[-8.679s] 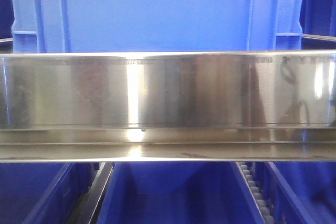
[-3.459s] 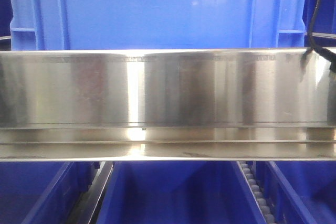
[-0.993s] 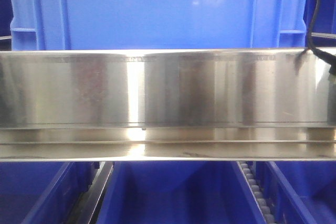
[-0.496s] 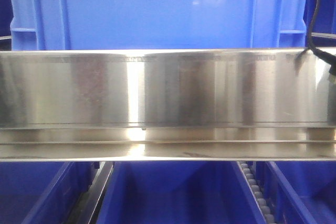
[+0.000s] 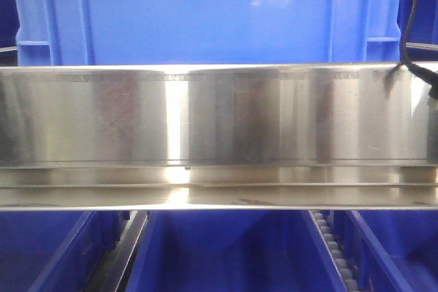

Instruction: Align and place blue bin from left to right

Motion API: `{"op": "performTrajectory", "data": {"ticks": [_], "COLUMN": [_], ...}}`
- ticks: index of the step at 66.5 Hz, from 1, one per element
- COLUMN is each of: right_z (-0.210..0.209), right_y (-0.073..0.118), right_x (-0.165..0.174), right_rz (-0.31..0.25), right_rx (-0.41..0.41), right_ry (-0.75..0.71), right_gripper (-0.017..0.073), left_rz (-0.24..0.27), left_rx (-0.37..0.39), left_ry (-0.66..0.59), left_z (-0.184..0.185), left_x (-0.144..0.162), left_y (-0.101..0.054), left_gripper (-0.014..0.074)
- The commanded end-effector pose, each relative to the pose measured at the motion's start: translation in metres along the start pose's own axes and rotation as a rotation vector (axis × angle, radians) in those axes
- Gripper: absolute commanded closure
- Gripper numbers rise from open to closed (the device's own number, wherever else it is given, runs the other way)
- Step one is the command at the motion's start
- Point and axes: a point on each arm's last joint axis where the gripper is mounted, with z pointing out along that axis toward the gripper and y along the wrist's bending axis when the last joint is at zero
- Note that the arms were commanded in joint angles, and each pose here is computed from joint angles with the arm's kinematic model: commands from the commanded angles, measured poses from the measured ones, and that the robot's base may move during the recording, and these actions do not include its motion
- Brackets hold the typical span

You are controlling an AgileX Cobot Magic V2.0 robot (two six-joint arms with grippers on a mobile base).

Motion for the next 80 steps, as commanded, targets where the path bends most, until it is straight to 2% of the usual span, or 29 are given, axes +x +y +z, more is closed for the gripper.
{"op": "performTrajectory", "data": {"ticks": [1, 7, 19, 32, 44, 48, 61, 69, 80], "right_z": [-0.002, -0.002, -0.002, -0.002, -0.007, -0.012, -0.037, -0.053, -0.078], "right_y": [-0.003, -0.003, -0.003, -0.003, -0.004, -0.004, -0.004, 0.000, 0.004], "right_x": [-0.001, -0.001, -0.001, -0.001, -0.001, -0.001, -0.001, 0.000, 0.002], "right_rz": [-0.009, -0.009, -0.009, -0.009, -0.008, -0.008, 0.023, 0.026, 0.026], "right_rx": [0.018, 0.018, 0.018, 0.018, 0.015, 0.012, 0.000, 0.000, 0.042], "right_ry": [-0.008, -0.008, -0.008, -0.008, -0.019, -0.029, -0.079, -0.111, -0.182], "right_gripper": [0.0724, 0.0724, 0.0724, 0.0724, 0.0724, 0.0721, 0.0721, 0.0721, 0.0721], "left_rz": [-0.014, -0.016, -0.016, -0.017, -0.062, -0.078, -0.072, -0.091, -0.122], "left_rx": [0.008, 0.012, 0.013, 0.013, 0.015, 0.016, 0.035, 0.036, 0.056], "left_ry": [-0.001, 0.001, 0.001, -0.001, -0.024, -0.051, -0.157, -0.200, -0.235], "left_z": [-0.003, -0.003, -0.003, -0.004, -0.011, -0.020, -0.059, -0.076, -0.096], "left_x": [0.001, 0.001, 0.001, 0.001, -0.003, -0.006, -0.013, -0.013, -0.012], "left_y": [0.001, 0.001, 0.001, 0.001, 0.002, 0.005, 0.004, 0.004, 0.011], "left_gripper": [0.0368, 0.0457, 0.0706, 0.0704, 0.0704, 0.0704, 0.0704, 0.0704, 0.0704]}}
